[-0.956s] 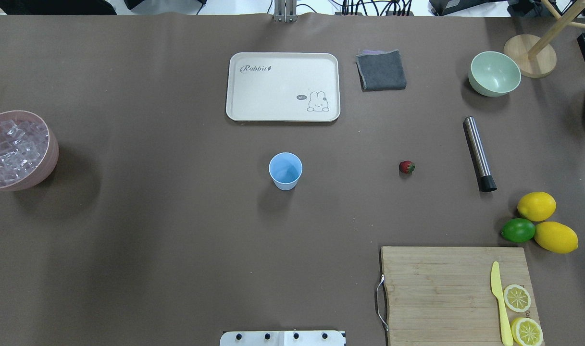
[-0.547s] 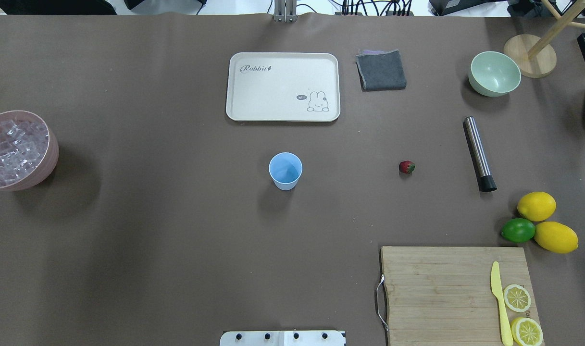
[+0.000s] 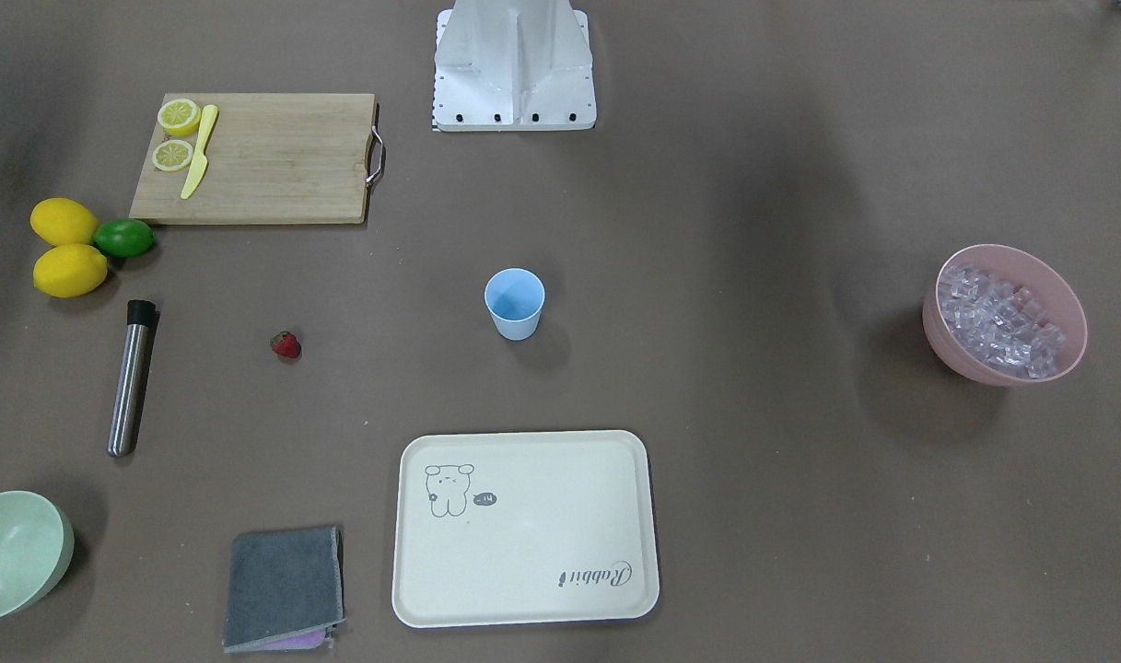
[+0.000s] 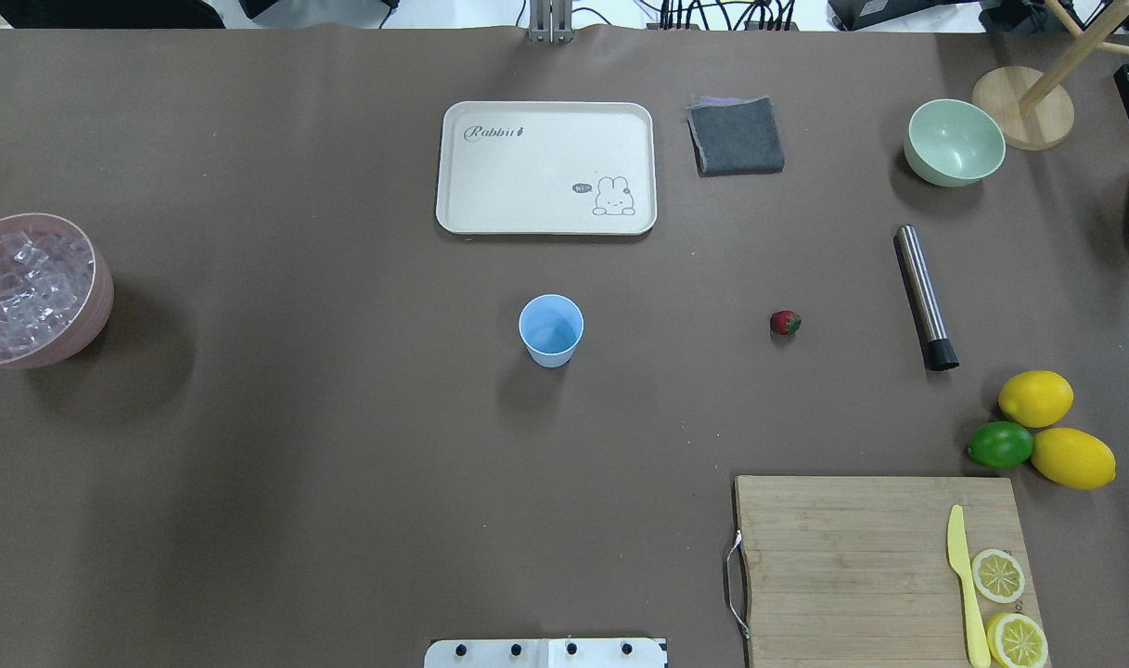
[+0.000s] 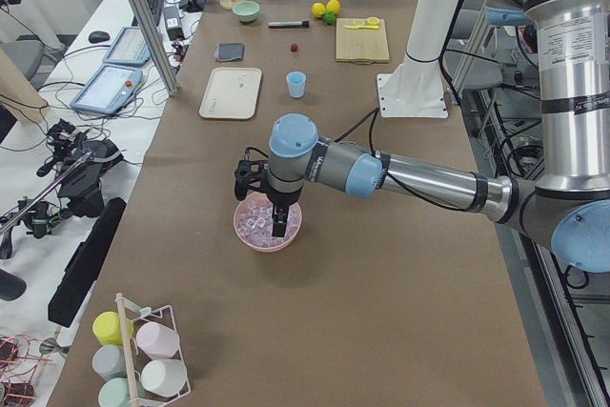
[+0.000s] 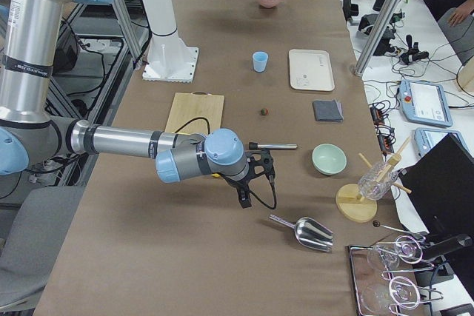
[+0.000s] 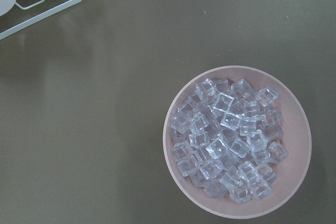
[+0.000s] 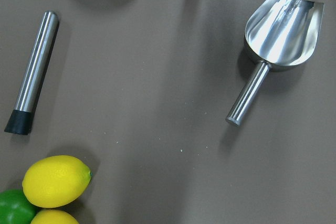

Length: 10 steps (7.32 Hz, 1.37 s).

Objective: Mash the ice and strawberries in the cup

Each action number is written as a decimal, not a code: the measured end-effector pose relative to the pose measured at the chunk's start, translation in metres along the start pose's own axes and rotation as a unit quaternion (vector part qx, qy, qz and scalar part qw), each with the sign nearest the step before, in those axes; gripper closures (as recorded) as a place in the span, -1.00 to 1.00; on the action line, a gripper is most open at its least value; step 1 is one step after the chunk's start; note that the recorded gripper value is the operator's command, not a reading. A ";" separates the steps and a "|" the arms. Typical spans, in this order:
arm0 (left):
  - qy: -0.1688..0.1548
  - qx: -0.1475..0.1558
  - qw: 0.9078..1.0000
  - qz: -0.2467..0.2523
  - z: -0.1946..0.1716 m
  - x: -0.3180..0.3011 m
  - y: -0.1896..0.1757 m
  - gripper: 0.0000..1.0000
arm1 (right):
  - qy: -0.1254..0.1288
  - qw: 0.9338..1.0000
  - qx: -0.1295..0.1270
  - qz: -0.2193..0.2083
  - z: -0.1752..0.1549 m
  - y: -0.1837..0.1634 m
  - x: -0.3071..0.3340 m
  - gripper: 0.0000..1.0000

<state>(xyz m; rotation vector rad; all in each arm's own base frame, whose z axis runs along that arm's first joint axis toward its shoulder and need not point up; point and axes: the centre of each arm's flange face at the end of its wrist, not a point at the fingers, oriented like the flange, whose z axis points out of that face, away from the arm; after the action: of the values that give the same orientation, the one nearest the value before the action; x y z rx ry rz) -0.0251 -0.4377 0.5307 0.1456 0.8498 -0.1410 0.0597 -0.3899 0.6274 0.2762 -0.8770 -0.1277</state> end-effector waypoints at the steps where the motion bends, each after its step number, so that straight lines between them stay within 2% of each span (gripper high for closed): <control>1: 0.001 -0.004 0.999 -0.037 0.010 0.012 -0.001 -0.95 | 0.000 1.000 -0.001 0.001 0.001 0.001 0.000 -1.00; 2: -0.003 -0.009 0.998 -0.059 0.026 0.025 0.000 -0.95 | -0.001 1.000 -0.002 0.000 0.002 0.000 0.000 -1.00; 6: -0.017 -0.012 0.996 -0.091 0.099 0.065 -0.012 -0.93 | -0.001 1.000 -0.005 -0.002 0.005 -0.002 -0.003 -1.00; 8: -0.027 -0.009 0.997 -0.071 0.131 0.084 -0.018 -0.91 | -0.001 1.000 -0.006 -0.001 0.006 -0.002 -0.002 -1.00; 10: -0.020 -0.002 0.999 -0.031 0.153 0.086 -0.029 -0.90 | -0.002 1.000 -0.007 0.000 0.006 -0.001 -0.002 -1.00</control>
<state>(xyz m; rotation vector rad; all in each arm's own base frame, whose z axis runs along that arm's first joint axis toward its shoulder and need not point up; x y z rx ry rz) 0.1389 -0.4997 0.5634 0.1125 0.8159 -0.2005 0.0539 -0.3917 0.6294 0.2624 -0.8800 -0.1338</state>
